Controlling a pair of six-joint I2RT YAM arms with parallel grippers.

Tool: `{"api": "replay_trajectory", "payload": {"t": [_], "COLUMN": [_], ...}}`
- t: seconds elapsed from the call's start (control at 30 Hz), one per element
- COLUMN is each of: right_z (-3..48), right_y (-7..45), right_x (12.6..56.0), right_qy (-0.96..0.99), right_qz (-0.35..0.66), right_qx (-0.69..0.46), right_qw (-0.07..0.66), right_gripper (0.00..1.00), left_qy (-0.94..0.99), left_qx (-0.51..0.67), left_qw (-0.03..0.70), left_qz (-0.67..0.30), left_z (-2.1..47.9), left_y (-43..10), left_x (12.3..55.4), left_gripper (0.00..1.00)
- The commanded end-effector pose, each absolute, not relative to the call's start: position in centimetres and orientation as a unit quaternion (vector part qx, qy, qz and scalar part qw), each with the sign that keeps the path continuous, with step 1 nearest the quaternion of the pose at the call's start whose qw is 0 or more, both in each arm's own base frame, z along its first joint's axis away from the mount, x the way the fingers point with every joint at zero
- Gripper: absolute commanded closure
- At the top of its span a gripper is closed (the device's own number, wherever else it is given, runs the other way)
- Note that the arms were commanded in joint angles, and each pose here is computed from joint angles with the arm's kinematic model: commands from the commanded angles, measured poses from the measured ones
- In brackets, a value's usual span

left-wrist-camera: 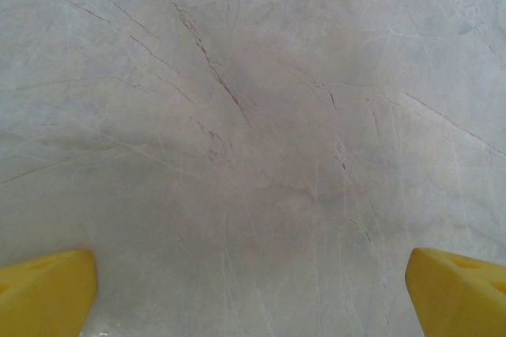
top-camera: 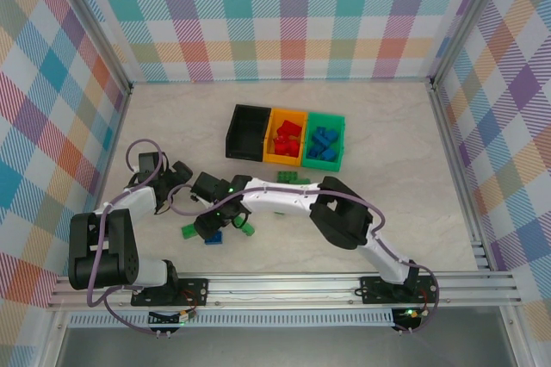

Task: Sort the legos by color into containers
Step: Pick up the lego from the bottom-left of the table, then place the lego in the container.

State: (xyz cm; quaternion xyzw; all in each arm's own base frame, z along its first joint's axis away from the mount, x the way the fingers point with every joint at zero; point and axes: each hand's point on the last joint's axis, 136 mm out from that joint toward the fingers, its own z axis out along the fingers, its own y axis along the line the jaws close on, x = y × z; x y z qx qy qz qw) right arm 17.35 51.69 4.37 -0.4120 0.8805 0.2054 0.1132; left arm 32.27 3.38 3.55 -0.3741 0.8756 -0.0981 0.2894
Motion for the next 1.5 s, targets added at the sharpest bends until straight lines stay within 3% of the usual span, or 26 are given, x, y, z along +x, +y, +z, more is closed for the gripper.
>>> {"api": "replay_trajectory", "payload": {"t": [0.0, 0.17, 0.3, 0.4, 0.7, 1.03, 1.37, 1.47], "right_z": [3.8, 3.3, 3.0, 3.8, 9.8, 15.2, 13.3, 12.5], "right_y": [51.7, 51.3, 50.5, 49.8, 45.0, 29.9, 20.1, 19.1], "right_x": [16.6, 16.4, 16.5, 17.1, 23.6, 35.5, 42.5, 43.4], "right_qy": [0.879, 0.883, 0.887, 0.888, 0.905, 0.932, 0.945, 0.952], "right_qz": [0.194, 0.187, 0.173, 0.167, 0.188, 0.131, 0.06, 0.032], "right_qx": [-0.424, -0.422, -0.417, -0.413, -0.331, -0.159, -0.049, -0.046], "right_qw": [0.097, 0.088, 0.097, 0.113, 0.19, 0.3, 0.318, 0.302], "right_gripper": [0.26, 0.32, 0.5, 0.53, 0.55, 0.55, 0.52, 0.46], "left_qy": [0.883, 0.883, 0.883, 0.883, 0.883, 0.883, 0.884, 0.884], "left_qx": [-0.345, -0.344, -0.345, -0.345, -0.345, -0.346, -0.346, -0.345], "left_qw": [0.265, 0.267, 0.266, 0.266, 0.263, 0.263, 0.259, 0.259], "left_qz": [-0.177, -0.178, -0.175, -0.177, -0.176, -0.176, -0.179, -0.18], "left_z": [3.1, 3.2, 3.2, 3.2, 3.0, 2.9, 2.6, 2.6], "left_y": [0.1, 0.2, 0.3, 0.2, 0.2, 0.2, 0.0, 0.0], "left_x": [32.8, 32.9, 32.8, 32.8, 32.8, 32.8, 32.9, 32.9], "left_gripper": [0.0, 0.0, 0.0, 0.0, 0.0, 0.0, 0.0, 0.0]}}
